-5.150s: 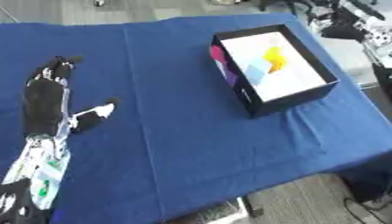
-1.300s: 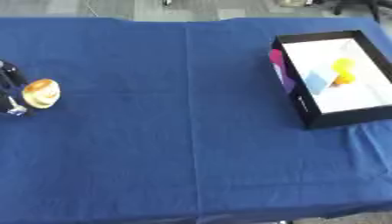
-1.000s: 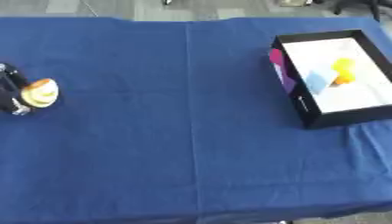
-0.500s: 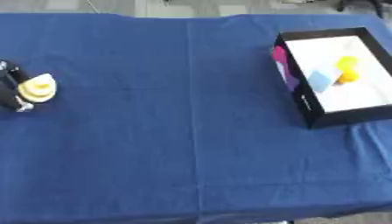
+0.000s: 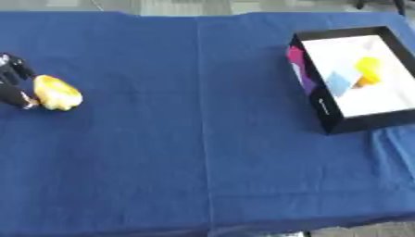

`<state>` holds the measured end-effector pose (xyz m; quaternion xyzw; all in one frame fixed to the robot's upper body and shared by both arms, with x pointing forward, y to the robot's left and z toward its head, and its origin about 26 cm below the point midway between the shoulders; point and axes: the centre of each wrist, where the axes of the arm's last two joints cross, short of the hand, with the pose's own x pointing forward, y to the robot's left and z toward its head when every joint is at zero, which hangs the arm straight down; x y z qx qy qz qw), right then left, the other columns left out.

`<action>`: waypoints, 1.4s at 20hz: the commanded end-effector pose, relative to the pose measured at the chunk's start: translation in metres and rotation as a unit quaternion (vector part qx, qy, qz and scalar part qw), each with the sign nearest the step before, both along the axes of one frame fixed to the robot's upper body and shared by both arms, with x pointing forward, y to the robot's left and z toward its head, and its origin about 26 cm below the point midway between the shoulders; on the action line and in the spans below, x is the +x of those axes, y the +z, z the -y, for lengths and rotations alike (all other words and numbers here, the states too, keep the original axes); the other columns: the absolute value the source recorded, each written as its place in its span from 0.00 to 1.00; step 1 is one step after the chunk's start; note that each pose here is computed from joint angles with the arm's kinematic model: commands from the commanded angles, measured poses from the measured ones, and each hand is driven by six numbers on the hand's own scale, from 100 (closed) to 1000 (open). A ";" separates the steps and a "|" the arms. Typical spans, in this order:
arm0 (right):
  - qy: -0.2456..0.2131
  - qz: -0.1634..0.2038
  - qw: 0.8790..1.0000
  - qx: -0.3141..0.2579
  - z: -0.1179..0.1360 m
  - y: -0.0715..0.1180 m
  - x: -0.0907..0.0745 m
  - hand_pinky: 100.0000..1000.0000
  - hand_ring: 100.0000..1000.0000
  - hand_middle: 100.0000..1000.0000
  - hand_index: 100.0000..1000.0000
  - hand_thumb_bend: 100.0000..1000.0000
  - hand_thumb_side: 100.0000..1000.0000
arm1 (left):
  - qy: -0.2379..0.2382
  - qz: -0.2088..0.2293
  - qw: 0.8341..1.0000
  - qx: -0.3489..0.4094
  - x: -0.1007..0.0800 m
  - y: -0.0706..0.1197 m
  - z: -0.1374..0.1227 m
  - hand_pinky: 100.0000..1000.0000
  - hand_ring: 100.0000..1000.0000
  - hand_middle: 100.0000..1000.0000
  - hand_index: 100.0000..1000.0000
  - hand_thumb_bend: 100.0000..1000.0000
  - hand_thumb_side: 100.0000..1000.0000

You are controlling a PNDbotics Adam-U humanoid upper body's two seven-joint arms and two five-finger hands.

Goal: Pick up the objects with one hand, pass them to the other hand, and then place them into the box on the other side of the table.

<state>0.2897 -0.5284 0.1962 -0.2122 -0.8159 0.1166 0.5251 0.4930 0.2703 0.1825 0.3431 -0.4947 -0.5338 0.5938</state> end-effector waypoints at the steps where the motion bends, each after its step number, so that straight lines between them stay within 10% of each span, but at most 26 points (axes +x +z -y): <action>1: -0.006 0.006 1.000 -0.018 0.005 0.012 -0.003 0.81 1.00 1.00 1.00 0.00 0.37 | -0.015 0.005 1.000 0.008 0.002 0.019 0.000 0.77 0.69 0.65 0.75 0.71 0.00; 12: -0.015 -0.007 1.000 -0.024 0.011 0.008 -0.006 0.81 1.00 1.00 1.00 0.00 0.37 | -0.045 -0.063 0.997 0.021 0.001 0.050 0.001 0.77 0.71 0.65 0.75 0.73 0.02; 19: -0.012 -0.010 1.000 -0.024 0.009 0.006 -0.005 0.81 1.00 1.00 1.00 0.00 0.37 | -0.052 -0.072 0.996 0.010 0.004 0.038 0.015 0.76 0.69 0.63 0.72 0.67 0.00; 28: -0.009 -0.017 0.999 -0.027 0.009 0.003 -0.003 0.81 1.00 1.00 1.00 0.00 0.36 | -0.061 -0.087 0.994 -0.003 0.005 0.031 0.022 0.71 0.60 0.51 0.60 0.23 0.00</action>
